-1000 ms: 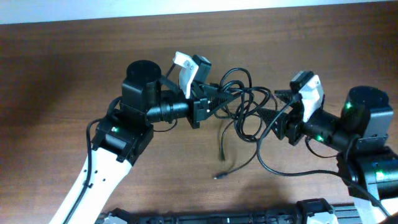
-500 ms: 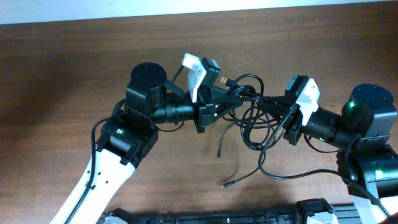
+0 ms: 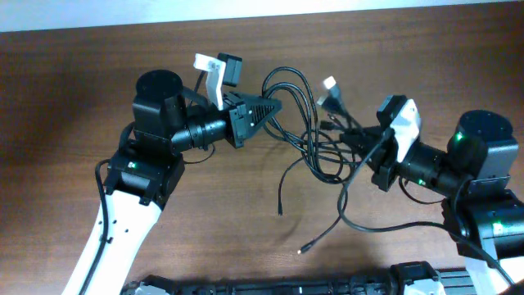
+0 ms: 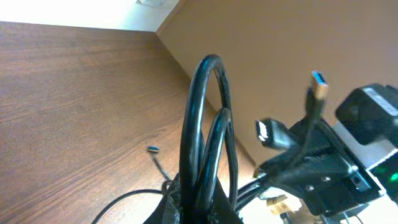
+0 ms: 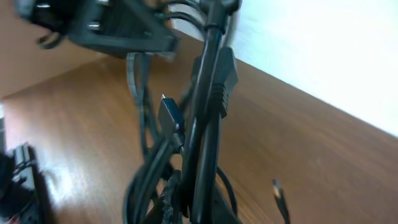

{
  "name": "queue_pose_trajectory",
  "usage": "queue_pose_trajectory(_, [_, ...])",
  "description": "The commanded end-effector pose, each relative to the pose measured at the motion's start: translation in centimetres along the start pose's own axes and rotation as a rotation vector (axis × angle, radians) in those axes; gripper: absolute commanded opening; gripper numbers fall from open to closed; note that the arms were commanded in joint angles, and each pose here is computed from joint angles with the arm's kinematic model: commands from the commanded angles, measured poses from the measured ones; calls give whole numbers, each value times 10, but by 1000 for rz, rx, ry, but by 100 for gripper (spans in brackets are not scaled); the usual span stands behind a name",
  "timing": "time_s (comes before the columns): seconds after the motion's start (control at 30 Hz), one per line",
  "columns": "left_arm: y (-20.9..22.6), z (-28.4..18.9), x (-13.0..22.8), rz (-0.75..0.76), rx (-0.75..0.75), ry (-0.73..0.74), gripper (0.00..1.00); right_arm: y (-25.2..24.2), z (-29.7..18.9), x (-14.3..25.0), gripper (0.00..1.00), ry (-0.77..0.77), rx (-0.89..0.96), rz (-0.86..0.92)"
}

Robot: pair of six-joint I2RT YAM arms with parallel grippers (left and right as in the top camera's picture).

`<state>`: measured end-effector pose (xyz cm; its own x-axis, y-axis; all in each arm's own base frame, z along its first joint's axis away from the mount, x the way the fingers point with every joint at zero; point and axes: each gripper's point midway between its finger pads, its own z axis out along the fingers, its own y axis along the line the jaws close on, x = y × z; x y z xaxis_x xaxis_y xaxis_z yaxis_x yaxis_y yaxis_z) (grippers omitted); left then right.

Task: Untangle cables

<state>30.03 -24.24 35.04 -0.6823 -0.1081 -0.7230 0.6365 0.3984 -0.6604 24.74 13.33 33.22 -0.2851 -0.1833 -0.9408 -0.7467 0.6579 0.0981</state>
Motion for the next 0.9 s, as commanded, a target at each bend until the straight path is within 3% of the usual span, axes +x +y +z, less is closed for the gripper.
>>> queue_pose_trajectory(0.0, [-6,-11,-13,10,-12,-45,0,-51,-10,12,4,34,314,254])
queue_pose_trajectory(0.03, [-13,-11,-9,37,31,-19,0,-60,-13,14,6,30,371,308])
queue_pose_trajectory(0.07, [-21,-11,-4,90,76,3,0,-62,-14,15,61,29,386,320])
queue_pose_trajectory(0.1, [-28,-12,0,137,118,23,0,-62,-14,15,99,29,385,321])
queue_pose_trajectory(0.27, [-37,-14,5,180,175,48,0,-56,-13,31,99,91,369,362])
queue_pose_trajectory(0.43, [-42,-14,-2,221,188,19,0,-23,-7,42,99,146,197,412])
queue_pose_trajectory(0.57, [-51,-16,-19,220,209,-41,0,16,-5,41,98,155,-42,260])
queue_pose_trajectory(0.67, [-61,-19,-35,209,228,-99,0,26,-6,44,99,164,-94,192])
queue_pose_trajectory(0.87, [-72,-23,-47,175,261,-142,0,15,8,56,98,226,-98,344])
